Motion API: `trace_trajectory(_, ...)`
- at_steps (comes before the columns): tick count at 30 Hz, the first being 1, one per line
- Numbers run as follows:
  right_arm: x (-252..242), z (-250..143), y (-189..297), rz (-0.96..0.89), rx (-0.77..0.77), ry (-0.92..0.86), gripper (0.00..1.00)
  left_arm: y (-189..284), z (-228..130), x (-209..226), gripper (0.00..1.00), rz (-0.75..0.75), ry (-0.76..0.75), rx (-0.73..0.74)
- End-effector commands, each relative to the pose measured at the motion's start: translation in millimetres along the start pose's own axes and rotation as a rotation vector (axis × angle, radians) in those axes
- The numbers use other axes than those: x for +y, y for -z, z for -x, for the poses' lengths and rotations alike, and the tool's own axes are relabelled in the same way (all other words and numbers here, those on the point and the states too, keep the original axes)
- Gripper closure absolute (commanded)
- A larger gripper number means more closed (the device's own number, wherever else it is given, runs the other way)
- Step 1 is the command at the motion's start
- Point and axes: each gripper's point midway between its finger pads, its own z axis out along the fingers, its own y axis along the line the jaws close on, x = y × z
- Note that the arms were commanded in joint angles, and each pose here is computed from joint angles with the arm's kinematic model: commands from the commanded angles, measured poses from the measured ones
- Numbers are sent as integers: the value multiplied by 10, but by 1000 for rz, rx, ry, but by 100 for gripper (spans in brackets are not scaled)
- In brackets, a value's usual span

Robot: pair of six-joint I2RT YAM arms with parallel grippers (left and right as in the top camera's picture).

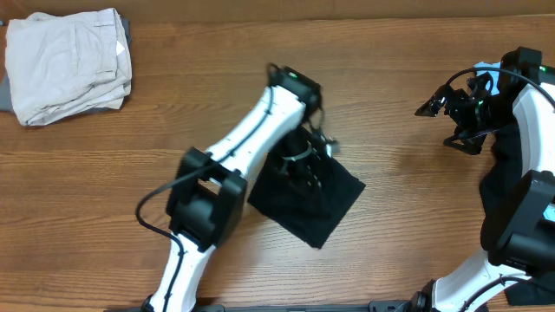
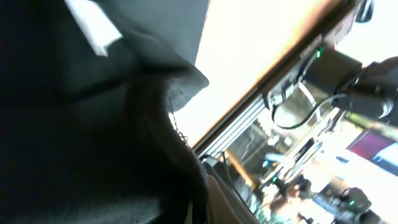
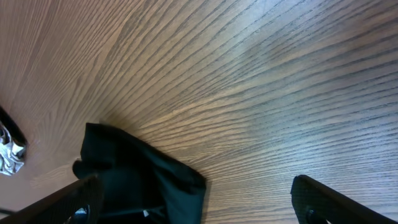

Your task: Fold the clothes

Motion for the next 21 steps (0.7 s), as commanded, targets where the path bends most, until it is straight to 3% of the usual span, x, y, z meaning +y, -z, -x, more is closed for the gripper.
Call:
trace_trajectory(1,47,1,78,11,-24,27,0,-127,-81,-238,96,4,-61,32)
trace_trajectory(4,47,2,78,11,-24,27,0,-221,-118,-322,96,21,-63,56)
trace_trajectory(5,47,2,78,11,-24,27,0,-245,-127,-347,91,25,-65,62)
trace_trajectory(9,50,8,78,12,-27,28,0,-321,-151,-426,48,34,-90,77)
trace_trajectory(13,52,13,78,13,-29,29,0,-376,-66,-498,50,28,-100,47)
trace_trajectory(16,51,11,78,13,-28,29,0,-353,52,-513,64,23,-102,-1)
trace_trajectory(21,108,37,117,44,-36,32,0,150,213,-398,67,8,-72,-127)
